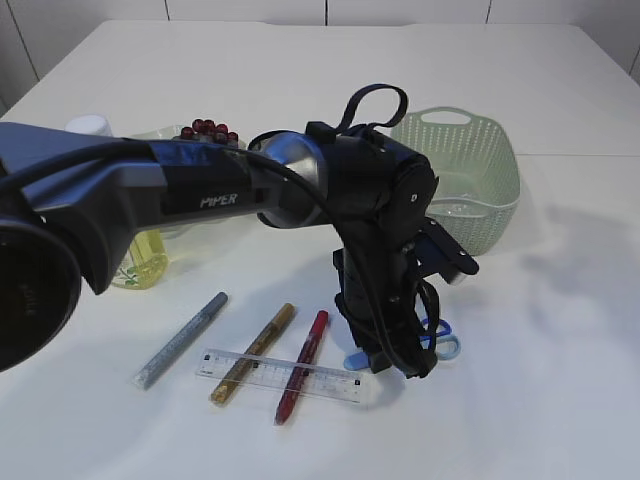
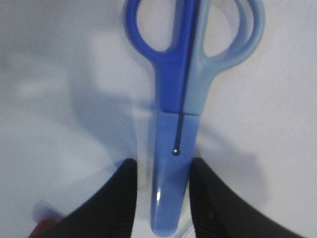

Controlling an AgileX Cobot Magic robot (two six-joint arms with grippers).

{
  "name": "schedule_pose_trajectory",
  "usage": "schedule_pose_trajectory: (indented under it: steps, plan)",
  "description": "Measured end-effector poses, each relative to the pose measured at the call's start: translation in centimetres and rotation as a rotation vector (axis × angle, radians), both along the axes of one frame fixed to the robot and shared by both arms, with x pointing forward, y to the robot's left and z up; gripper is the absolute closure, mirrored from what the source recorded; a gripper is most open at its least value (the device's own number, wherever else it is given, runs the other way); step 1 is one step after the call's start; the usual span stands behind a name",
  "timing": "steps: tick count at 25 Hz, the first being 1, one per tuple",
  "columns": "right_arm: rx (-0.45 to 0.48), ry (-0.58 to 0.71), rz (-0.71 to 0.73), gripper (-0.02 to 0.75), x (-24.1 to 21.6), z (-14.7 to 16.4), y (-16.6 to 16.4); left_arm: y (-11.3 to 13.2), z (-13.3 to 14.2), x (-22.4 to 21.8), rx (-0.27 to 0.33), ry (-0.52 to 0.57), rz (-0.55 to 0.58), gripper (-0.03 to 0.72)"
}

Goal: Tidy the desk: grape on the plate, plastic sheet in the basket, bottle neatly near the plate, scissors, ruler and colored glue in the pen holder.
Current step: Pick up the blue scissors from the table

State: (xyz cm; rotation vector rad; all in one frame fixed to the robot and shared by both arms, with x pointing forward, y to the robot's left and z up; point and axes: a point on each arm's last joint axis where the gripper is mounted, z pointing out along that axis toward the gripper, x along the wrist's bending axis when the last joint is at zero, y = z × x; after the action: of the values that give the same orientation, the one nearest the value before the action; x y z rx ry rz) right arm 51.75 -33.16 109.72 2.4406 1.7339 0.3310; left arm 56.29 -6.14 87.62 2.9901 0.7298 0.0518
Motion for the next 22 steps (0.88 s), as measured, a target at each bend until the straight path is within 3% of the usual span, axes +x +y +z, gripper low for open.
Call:
schedule_pose_trajectory:
  steps: [6, 15, 22]
  plan:
    - [0.0, 0.0, 0.0, 0.263, 0.0, 0.0, 0.0, 0.05, -0.48, -0.04, 0.027, 0.023, -0.012, 0.438]
    - [0.0, 0.0, 0.0, 0.263, 0.0, 0.0, 0.0, 0.05, -0.54, -0.04, 0.029, 0.025, -0.014, 0.548]
    - [0.0, 0.0, -0.001, 0.263, 0.0, 0.0, 0.0, 0.06, -0.54, -0.06, 0.031, 0.026, -0.014, 0.563]
